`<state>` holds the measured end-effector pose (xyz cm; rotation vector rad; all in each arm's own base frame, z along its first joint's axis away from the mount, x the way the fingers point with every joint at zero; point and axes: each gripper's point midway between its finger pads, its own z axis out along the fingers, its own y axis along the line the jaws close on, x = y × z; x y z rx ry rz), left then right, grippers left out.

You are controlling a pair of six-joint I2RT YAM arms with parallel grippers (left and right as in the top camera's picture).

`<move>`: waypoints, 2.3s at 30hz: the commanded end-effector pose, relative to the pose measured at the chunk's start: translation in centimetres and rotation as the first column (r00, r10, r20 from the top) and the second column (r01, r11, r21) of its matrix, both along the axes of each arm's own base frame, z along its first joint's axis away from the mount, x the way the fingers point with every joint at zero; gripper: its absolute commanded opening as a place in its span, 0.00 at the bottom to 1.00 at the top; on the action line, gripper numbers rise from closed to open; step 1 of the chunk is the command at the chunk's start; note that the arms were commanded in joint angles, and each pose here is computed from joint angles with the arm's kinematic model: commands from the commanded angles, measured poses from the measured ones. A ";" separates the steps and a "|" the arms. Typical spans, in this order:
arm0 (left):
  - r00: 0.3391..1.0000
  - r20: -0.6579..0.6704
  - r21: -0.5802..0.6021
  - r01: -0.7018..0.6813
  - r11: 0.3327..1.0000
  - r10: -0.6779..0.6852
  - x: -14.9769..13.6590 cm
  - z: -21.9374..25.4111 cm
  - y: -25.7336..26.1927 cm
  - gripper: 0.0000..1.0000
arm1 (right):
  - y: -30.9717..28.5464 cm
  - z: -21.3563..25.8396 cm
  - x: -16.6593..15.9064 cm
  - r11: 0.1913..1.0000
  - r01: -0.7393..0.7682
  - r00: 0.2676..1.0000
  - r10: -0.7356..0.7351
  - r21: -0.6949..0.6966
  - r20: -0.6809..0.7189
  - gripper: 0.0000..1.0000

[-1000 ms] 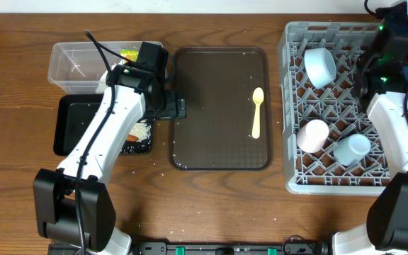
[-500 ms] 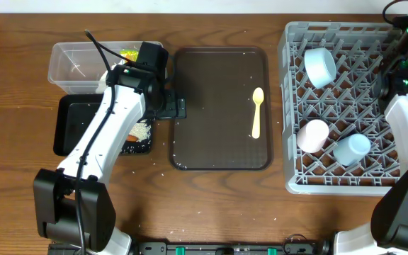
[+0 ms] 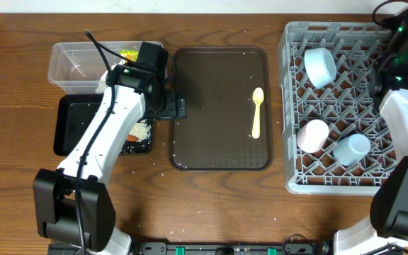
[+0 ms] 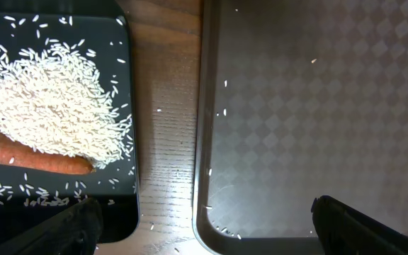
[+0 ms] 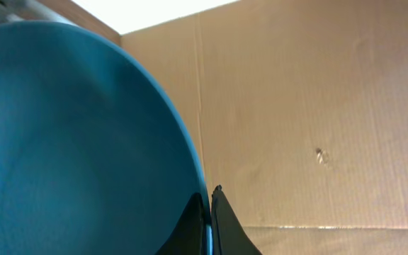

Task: Sort waste into correct bins and load items into the dishwasher rack
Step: 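Move the right gripper from the rack toward the yellow spoon, then lower the right gripper onto the yellow spoon and grasp it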

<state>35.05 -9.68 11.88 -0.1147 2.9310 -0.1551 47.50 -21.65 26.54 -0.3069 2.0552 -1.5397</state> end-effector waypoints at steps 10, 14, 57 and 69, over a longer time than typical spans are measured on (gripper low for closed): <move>0.999 0.042 0.002 -0.006 1.000 0.006 0.6 1.4 0.2 0.97 | 9.0 -2.2 3.3 0.983 -0.181 0.981 0.181 0.015 -0.069 0.43; 0.999 0.042 0.002 -0.006 1.000 0.006 0.6 1.4 0.2 0.97 | 10.5 -2.6 3.5 0.978 -0.207 0.974 0.208 0.019 -0.090 0.64; 0.999 0.042 0.002 -0.006 1.000 0.006 0.6 1.4 0.2 0.97 | 41.8 -12.1 -4.8 -0.034 -0.112 0.948 0.297 0.993 0.117 0.77; 0.999 0.042 0.002 -0.006 1.000 0.006 0.6 1.4 0.2 0.97 | 39.6 -17.9 -7.9 0.130 0.115 0.990 0.070 0.985 -0.125 0.61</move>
